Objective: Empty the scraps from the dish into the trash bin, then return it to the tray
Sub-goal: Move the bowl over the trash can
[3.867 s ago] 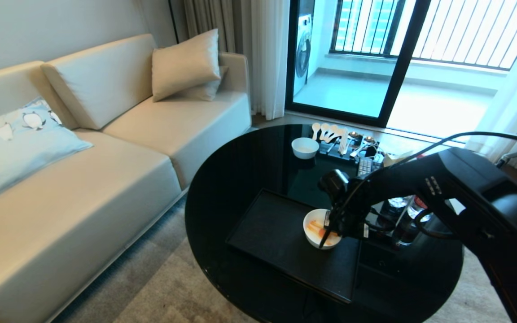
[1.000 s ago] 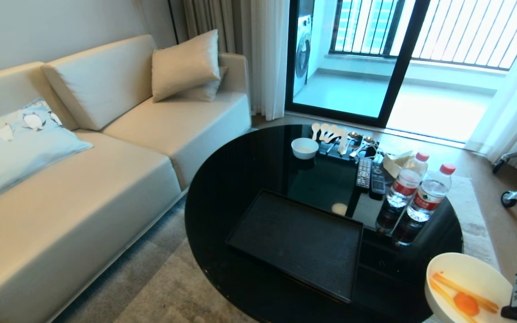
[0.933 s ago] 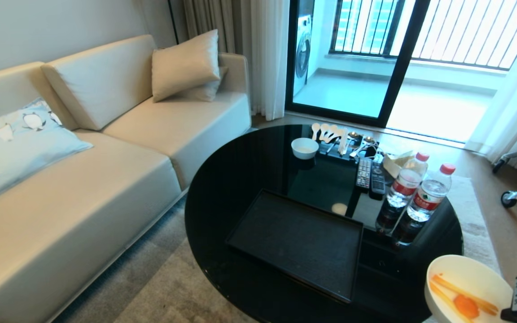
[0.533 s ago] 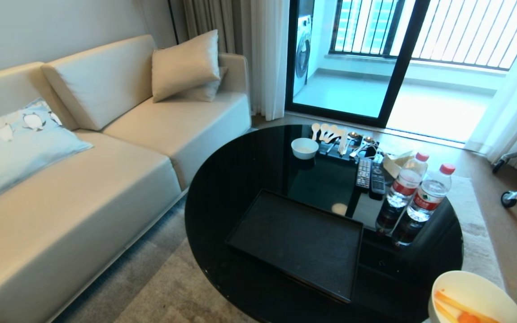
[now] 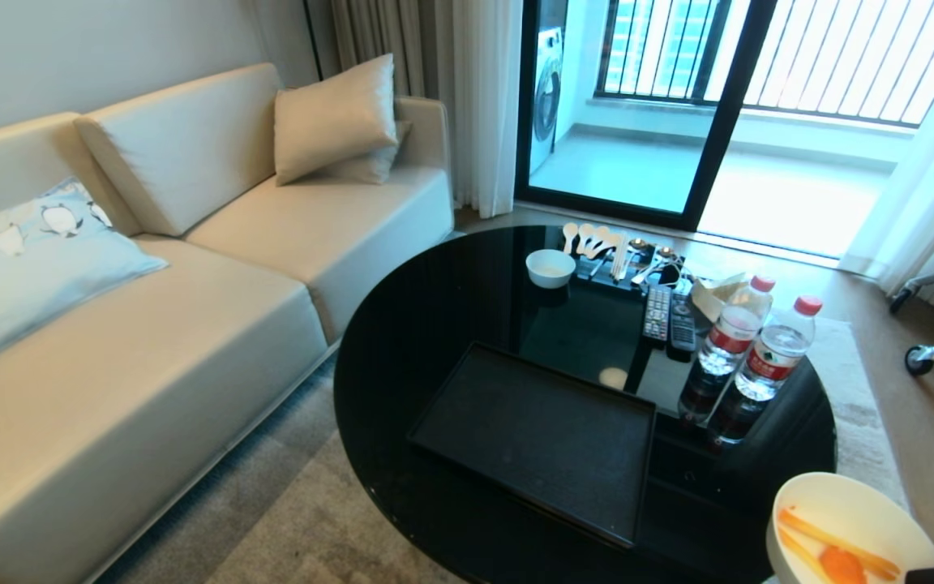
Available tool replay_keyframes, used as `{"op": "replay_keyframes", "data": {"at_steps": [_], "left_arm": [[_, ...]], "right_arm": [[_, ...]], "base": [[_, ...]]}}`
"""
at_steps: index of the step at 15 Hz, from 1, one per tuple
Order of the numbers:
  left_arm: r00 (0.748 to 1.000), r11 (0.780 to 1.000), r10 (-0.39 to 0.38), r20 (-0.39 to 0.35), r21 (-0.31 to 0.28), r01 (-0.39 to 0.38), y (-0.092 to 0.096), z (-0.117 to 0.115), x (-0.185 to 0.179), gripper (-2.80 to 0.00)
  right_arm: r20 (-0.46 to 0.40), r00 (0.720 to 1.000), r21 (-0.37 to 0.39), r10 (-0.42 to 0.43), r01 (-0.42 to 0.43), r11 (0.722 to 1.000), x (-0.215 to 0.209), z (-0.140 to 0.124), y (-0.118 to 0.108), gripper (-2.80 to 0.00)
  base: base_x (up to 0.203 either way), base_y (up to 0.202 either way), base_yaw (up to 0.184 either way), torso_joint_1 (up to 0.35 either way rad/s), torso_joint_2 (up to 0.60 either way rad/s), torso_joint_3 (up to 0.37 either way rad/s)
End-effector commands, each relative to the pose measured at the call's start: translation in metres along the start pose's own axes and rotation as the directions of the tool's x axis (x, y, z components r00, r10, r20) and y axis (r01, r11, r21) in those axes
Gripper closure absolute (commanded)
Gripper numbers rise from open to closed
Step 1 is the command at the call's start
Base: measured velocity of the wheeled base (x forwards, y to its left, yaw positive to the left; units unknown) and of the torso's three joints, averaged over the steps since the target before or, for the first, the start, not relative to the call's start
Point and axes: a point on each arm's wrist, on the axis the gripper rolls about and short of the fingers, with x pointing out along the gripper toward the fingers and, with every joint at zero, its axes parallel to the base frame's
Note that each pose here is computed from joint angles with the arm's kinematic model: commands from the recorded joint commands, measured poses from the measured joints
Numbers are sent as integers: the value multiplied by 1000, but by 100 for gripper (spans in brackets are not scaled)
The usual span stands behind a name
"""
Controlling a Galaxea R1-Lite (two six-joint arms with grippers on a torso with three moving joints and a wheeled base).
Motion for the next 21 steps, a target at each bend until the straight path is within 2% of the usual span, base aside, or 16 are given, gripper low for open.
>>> {"op": "replay_keyframes", "data": {"at_steps": [1, 21], "left_arm": [[1000, 1000, 0, 1, -1, 0, 0, 0, 0, 0], [1000, 1000, 0, 1, -2, 0, 0, 0, 0, 0]], "right_arm": [[-1, 1000, 4, -2, 2, 1000, -1, 1, 1, 0], [8, 1000, 5, 9, -9, 1000, -2, 4, 4, 0]], "base": [[0, 0, 0, 0, 0, 0], [-5, 0, 0, 1, 0, 0]]}}
